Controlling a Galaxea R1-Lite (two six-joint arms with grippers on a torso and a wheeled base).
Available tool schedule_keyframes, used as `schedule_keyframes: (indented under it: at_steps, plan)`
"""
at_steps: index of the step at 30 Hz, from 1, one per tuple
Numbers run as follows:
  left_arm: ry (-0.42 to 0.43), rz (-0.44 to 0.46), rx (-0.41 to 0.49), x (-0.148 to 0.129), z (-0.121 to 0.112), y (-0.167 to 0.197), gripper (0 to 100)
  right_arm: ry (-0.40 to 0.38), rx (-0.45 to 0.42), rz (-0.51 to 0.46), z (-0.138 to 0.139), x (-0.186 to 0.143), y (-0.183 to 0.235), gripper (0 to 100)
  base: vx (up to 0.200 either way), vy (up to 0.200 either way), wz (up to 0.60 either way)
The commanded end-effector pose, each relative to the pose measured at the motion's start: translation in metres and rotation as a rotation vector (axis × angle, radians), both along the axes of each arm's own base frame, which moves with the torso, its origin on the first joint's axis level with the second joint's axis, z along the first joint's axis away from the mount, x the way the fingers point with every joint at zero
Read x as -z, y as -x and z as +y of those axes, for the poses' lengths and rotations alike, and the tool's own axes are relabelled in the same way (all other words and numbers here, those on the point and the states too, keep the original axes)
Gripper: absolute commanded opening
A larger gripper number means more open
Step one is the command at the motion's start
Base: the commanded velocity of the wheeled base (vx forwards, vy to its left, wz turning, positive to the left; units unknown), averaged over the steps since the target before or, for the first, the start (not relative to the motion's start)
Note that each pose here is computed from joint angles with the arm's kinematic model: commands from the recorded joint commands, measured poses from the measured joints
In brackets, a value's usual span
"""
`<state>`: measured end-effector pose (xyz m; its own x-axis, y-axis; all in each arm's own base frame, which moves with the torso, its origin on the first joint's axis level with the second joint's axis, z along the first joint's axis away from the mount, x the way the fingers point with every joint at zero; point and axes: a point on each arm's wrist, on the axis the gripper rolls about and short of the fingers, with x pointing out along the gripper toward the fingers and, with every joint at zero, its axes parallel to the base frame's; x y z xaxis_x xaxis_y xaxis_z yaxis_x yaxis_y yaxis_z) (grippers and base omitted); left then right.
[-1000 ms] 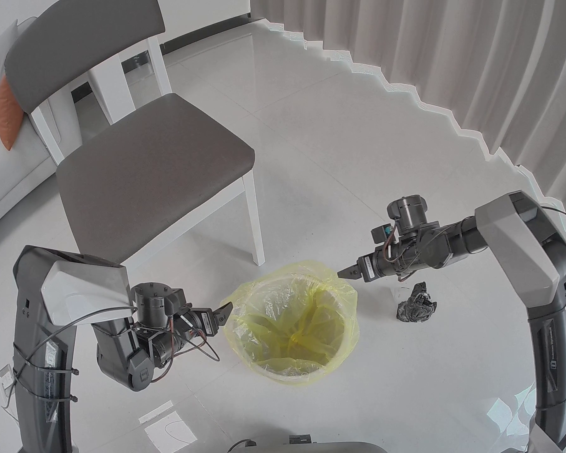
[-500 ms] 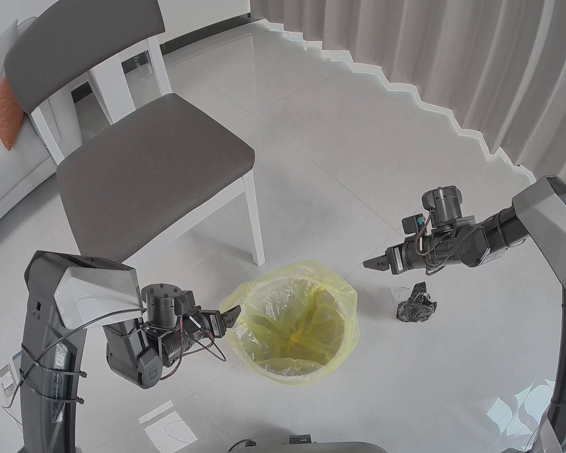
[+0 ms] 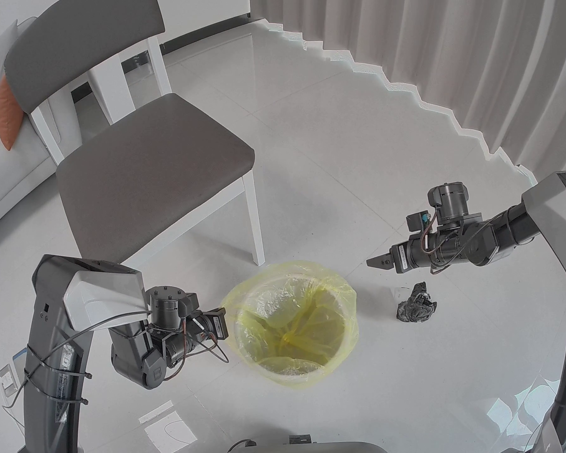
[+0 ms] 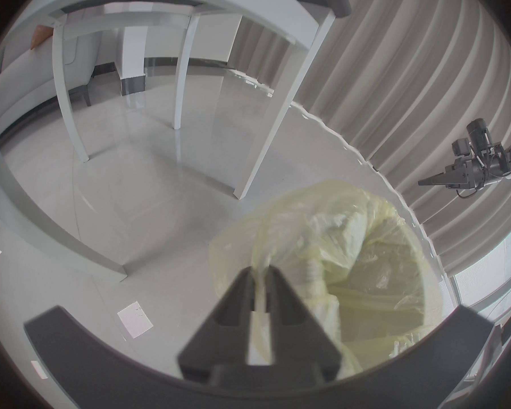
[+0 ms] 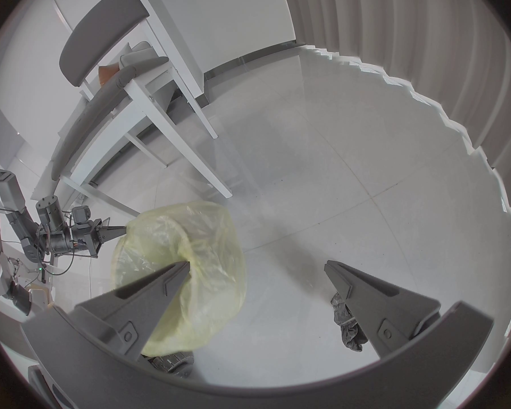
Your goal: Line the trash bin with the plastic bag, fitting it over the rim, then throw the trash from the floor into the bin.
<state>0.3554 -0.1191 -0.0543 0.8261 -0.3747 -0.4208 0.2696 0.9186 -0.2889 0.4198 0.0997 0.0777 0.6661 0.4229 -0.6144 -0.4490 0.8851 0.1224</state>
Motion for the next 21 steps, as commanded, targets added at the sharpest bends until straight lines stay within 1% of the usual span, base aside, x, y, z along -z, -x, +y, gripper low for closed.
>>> schedule_keyframes:
  at_steps: [1, 4, 8, 11, 13, 16, 21]
  plan:
    - [0.007, 0.0, -0.006, -0.001, 0.001, 0.001, 0, 0.003, -0.002, 0.003, -0.001, 0.0, 0.003, 100, 0.0, 0.0, 0.0]
    - [0.013, 0.003, -0.01, -0.003, 0.001, 0.003, 0, 0.014, -0.009, 0.014, -0.001, 0.003, 0.006, 100, 0.0, 0.0, 0.0]
    - [0.004, 0.031, 0.001, 0.01, -0.003, 0.003, 0, 0.025, -0.017, 0.035, -0.001, 0.009, 0.01, 100, 0.0, 0.0, 0.0]
    - [0.003, 0.032, 0.007, 0.015, -0.006, 0.001, 0, 0.029, -0.02, 0.045, -0.001, 0.012, 0.012, 100, 0.0, 0.0, 0.0]
    - [0.001, 0.037, 0.012, 0.024, -0.01, -0.004, 0, 0.043, -0.028, 0.063, -0.002, 0.019, 0.014, 100, 0.0, 0.0, 0.0]
    - [0.0, 0.048, 0.018, 0.024, -0.012, -0.006, 0, 0.044, -0.029, 0.072, -0.002, 0.022, 0.015, 100, 0.0, 0.0, 0.0]
    - [-0.04, 0.116, 0.012, 0.021, -0.014, -0.01, 0, 0.045, -0.028, 0.081, -0.002, 0.024, 0.016, 100, 0.0, 0.0, 0.0]
